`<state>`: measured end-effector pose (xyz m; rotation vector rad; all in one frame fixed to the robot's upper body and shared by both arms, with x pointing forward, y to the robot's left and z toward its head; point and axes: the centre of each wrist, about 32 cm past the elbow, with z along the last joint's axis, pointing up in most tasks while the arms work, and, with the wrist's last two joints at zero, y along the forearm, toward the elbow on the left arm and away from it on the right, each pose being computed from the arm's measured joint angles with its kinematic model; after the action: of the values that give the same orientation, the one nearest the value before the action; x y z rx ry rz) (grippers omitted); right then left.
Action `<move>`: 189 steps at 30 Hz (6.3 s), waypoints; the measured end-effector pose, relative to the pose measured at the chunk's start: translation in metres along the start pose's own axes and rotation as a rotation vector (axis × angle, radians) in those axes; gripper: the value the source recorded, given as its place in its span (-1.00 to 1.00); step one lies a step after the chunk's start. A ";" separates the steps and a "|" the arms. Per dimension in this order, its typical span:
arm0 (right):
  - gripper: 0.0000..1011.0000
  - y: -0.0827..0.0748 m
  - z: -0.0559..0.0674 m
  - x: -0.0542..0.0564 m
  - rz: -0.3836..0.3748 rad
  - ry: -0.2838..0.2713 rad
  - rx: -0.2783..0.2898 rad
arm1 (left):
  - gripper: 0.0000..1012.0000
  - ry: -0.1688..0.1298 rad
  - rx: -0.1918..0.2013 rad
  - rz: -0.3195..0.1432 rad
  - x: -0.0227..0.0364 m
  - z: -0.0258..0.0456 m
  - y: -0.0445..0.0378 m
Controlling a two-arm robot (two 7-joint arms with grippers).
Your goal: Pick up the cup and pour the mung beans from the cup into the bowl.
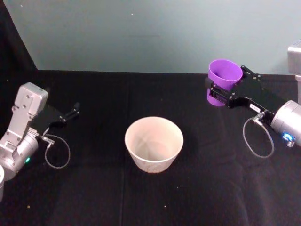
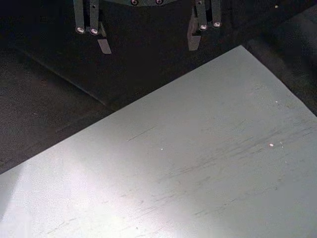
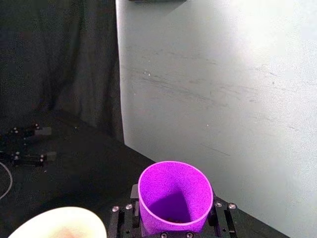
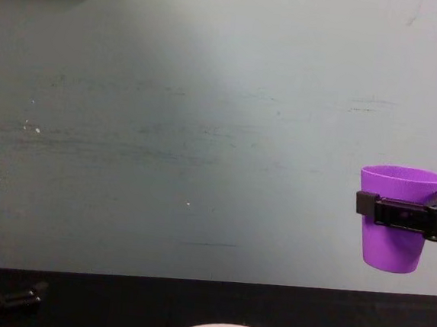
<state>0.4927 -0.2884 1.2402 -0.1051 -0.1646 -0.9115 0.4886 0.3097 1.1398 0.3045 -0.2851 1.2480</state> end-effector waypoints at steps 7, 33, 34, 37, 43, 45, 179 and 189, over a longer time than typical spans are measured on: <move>0.48 0.000 0.000 0.000 0.000 0.000 0.000 | 0.98 0.000 0.000 0.000 0.0000 0.0000 0.0000; 0.48 0.000 0.000 0.000 0.001 -0.001 0.000 | 0.98 0.000 0.000 0.000 0.0000 0.0000 0.0000; 0.48 0.000 0.000 0.000 0.001 -0.001 0.000 | 0.98 0.000 0.000 0.000 0.0000 0.0000 0.0000; 0.48 0.000 0.000 0.000 0.001 -0.001 0.000 | 0.98 0.000 0.000 0.000 0.0000 0.0000 0.0000; 0.48 0.000 0.000 0.000 0.001 -0.001 0.000 | 0.98 0.000 0.000 0.000 0.0000 0.0000 0.0000; 0.47 0.000 0.000 0.000 0.001 -0.001 0.000 | 0.98 0.000 0.000 0.000 0.0000 0.0000 0.0000; 0.48 0.000 0.000 0.000 0.001 -0.001 0.000 | 0.98 0.000 0.000 0.000 0.0000 0.0000 0.0000; 0.48 0.000 0.000 0.000 0.001 -0.001 0.000 | 0.98 0.000 0.000 0.000 0.0000 0.0000 0.0000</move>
<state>0.4927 -0.2885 1.2400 -0.1052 -0.1653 -0.9106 0.4886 0.3097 1.1398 0.3045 -0.2851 1.2479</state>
